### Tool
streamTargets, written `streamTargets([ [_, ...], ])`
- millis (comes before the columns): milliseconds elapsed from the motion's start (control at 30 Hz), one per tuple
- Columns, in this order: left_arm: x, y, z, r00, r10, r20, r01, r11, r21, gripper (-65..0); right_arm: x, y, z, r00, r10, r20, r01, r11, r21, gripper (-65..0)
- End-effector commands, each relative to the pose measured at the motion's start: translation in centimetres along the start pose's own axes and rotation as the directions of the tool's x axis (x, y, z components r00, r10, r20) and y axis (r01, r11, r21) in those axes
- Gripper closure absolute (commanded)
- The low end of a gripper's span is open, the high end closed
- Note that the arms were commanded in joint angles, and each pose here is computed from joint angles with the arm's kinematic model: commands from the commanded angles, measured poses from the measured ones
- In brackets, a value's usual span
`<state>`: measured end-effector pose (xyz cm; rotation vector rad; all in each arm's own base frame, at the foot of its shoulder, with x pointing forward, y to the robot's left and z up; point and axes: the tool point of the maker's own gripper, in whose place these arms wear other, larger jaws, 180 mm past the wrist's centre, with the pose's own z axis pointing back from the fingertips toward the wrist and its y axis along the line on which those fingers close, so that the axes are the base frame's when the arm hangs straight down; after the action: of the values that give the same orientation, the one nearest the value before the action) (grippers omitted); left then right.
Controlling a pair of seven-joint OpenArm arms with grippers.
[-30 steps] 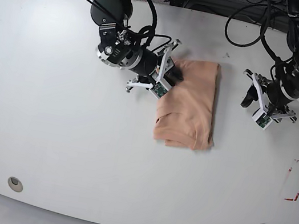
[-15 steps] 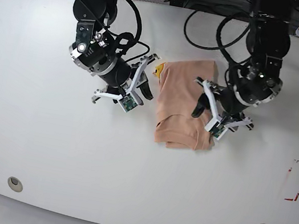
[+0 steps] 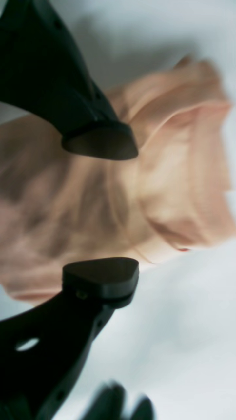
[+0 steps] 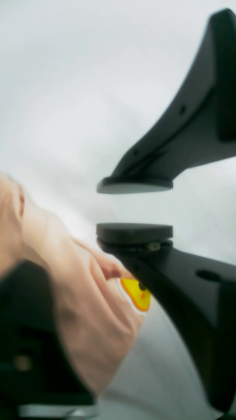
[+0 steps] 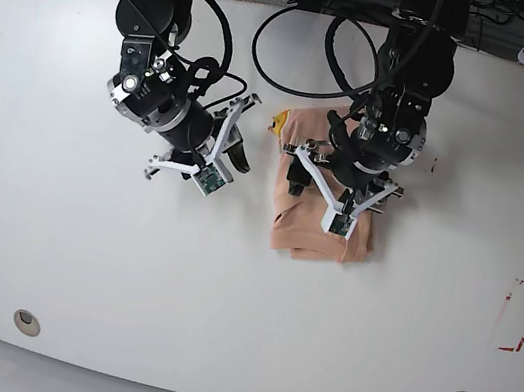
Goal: Fold the T-shirt properly
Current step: 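Grasp the folded shirt's end with the left gripper, then carry the folded shirt with the left gripper off the table's edge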
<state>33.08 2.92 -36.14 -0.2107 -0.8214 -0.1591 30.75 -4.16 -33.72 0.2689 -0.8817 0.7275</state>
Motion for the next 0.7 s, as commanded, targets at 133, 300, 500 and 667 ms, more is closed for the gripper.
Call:
streamTargets([
  [133,-4.1,2.0,-2.8,0.995,0.000,-0.100,0.003,1.000,0.028,-43.5,1.7,-0.5,0.3,0.998,0.011,0.056,-0.010,1.000,-0.012,-14.0],
  [300,-4.3,7.0,-2.7,0.987,-0.120,-0.109,0.128,0.989,0.070,-43.5,1.8,-0.6,0.4,0.998,0.013,0.060,-0.012,1.000,-0.014,-14.0],
  [500,-3.9,16.3,0.1,0.967,-0.210,-0.147,0.232,0.961,0.149,-43.5,1.7,-1.3,0.7,0.998,0.006,0.061,-0.004,0.999,-0.033,-14.0],
  [667,-5.3,24.2,3.1,0.938,-0.247,-0.244,0.299,0.932,0.203,-43.5,1.4,-2.1,1.0,0.998,-0.010,0.061,0.014,0.998,-0.056,-14.0],
])
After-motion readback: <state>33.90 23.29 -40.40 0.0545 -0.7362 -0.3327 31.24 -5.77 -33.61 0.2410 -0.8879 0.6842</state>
